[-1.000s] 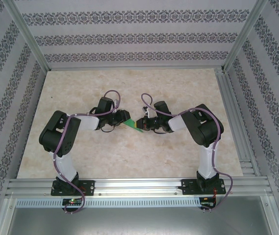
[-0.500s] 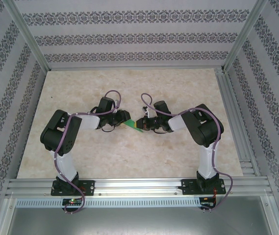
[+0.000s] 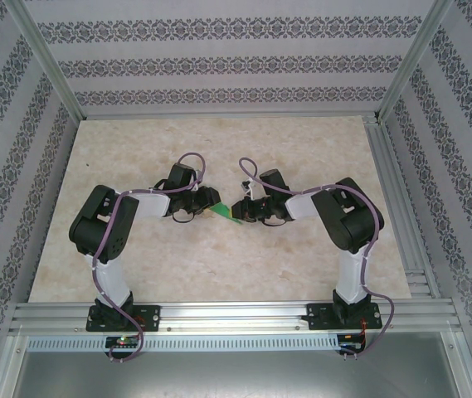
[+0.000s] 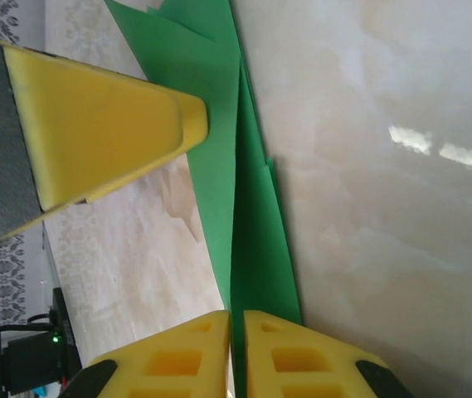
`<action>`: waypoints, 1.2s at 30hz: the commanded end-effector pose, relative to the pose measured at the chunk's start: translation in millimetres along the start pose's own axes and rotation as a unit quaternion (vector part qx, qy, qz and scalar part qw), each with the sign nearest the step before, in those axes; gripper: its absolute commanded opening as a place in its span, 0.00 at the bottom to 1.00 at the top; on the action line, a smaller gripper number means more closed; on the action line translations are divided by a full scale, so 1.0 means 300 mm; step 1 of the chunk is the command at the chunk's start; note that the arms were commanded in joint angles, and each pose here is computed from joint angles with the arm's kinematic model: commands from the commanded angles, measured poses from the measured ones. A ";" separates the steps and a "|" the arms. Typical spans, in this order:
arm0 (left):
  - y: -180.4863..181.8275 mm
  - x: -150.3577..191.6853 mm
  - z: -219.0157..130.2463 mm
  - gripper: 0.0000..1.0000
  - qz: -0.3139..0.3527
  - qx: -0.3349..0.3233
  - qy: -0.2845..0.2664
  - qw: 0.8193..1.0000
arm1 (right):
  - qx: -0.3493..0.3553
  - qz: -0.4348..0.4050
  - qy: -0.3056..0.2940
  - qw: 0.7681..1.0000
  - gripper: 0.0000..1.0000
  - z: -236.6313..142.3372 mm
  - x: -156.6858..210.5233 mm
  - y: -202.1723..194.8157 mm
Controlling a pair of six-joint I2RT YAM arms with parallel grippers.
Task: Fold a paper plane with a square sheet of paper (pick it up from the middle)
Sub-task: Fold the wing for the fifth time at the center of the table.
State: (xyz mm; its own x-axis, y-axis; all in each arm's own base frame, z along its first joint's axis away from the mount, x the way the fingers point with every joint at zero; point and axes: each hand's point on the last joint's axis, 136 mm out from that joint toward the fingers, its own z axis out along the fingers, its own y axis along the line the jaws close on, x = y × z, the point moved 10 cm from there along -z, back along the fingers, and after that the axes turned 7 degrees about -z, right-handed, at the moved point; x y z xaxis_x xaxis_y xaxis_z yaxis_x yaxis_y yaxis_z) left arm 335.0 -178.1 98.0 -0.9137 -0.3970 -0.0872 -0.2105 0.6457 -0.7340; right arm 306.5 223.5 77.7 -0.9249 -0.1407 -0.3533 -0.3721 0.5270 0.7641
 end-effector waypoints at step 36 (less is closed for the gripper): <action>0.057 0.007 0.042 0.36 -0.027 -0.052 0.020 0.998 | 0.020 -0.099 0.045 0.994 0.17 -0.017 -0.012 0.005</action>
State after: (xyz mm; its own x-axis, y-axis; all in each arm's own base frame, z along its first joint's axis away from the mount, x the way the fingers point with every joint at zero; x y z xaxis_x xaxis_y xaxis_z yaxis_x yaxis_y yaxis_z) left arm 337.9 -179.5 98.1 -0.9154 -0.3974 -0.0645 -0.2317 0.6510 -0.7229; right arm 305.2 220.4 86.2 -0.8555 -0.2912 -0.4281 -0.5167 0.5337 0.6695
